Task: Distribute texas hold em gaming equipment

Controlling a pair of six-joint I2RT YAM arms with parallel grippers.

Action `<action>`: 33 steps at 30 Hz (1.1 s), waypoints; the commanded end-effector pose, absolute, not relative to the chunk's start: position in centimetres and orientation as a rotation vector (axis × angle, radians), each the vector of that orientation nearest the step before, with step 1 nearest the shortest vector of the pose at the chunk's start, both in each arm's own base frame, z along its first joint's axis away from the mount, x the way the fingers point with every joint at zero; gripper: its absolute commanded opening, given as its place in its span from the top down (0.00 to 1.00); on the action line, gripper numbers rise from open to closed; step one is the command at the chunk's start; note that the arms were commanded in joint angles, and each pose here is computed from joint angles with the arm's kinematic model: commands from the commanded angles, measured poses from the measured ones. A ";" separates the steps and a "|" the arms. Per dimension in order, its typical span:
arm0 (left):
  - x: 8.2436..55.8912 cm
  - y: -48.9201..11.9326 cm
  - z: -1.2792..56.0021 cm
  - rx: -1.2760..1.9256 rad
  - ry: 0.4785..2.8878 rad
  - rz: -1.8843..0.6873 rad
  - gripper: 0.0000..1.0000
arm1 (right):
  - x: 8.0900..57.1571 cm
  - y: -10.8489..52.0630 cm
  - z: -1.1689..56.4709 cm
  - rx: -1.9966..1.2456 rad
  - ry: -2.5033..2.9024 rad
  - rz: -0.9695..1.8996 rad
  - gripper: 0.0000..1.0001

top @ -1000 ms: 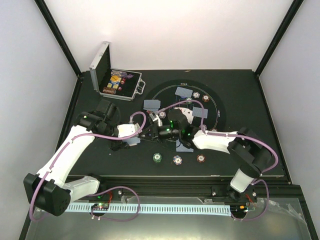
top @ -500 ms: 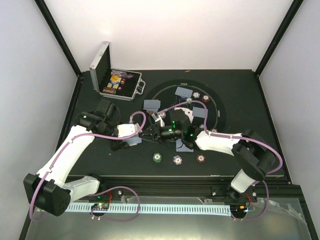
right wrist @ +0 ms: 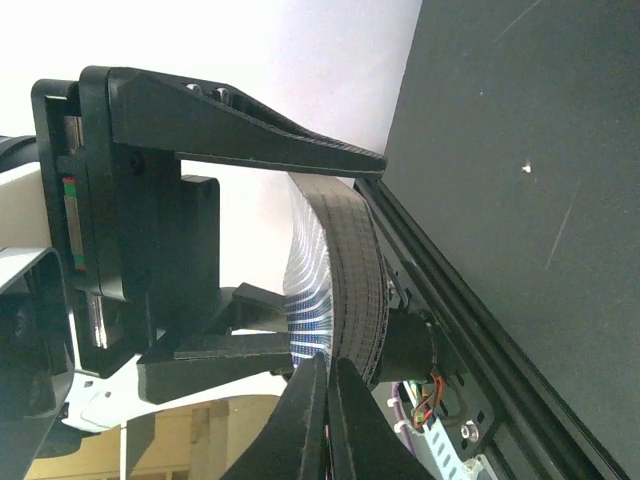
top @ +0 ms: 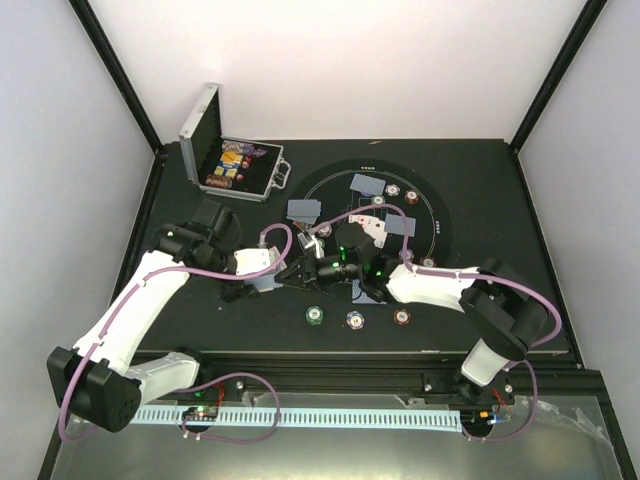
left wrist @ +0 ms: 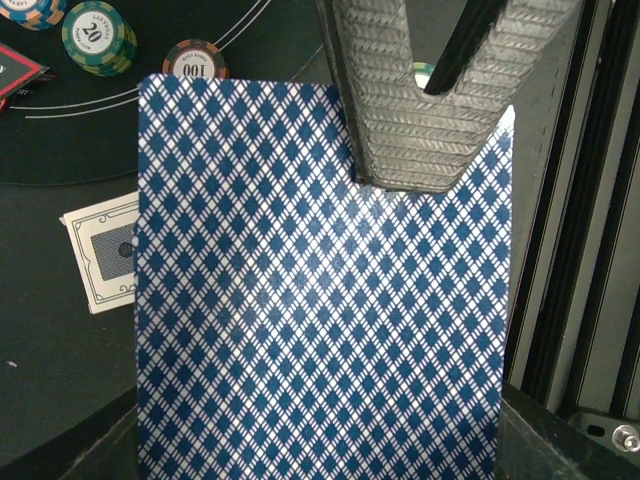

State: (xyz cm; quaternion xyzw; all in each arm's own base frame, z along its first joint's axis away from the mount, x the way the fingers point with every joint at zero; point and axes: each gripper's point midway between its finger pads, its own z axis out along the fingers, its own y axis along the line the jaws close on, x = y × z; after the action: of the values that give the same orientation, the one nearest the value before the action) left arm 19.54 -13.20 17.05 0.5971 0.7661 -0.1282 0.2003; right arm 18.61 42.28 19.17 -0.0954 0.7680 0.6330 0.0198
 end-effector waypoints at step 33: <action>26.0 -5.8 9.1 1.458 2.390 -0.143 0.99 | 39.7 12.5 11.3 0.444 2.462 1.207 0.99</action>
State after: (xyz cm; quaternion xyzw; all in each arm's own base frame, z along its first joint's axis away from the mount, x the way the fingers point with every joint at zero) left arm 23.66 -7.61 10.55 0.5239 0.8343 -0.0868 0.1481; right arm 38.21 14.42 13.01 0.1457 0.8537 0.4628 0.1893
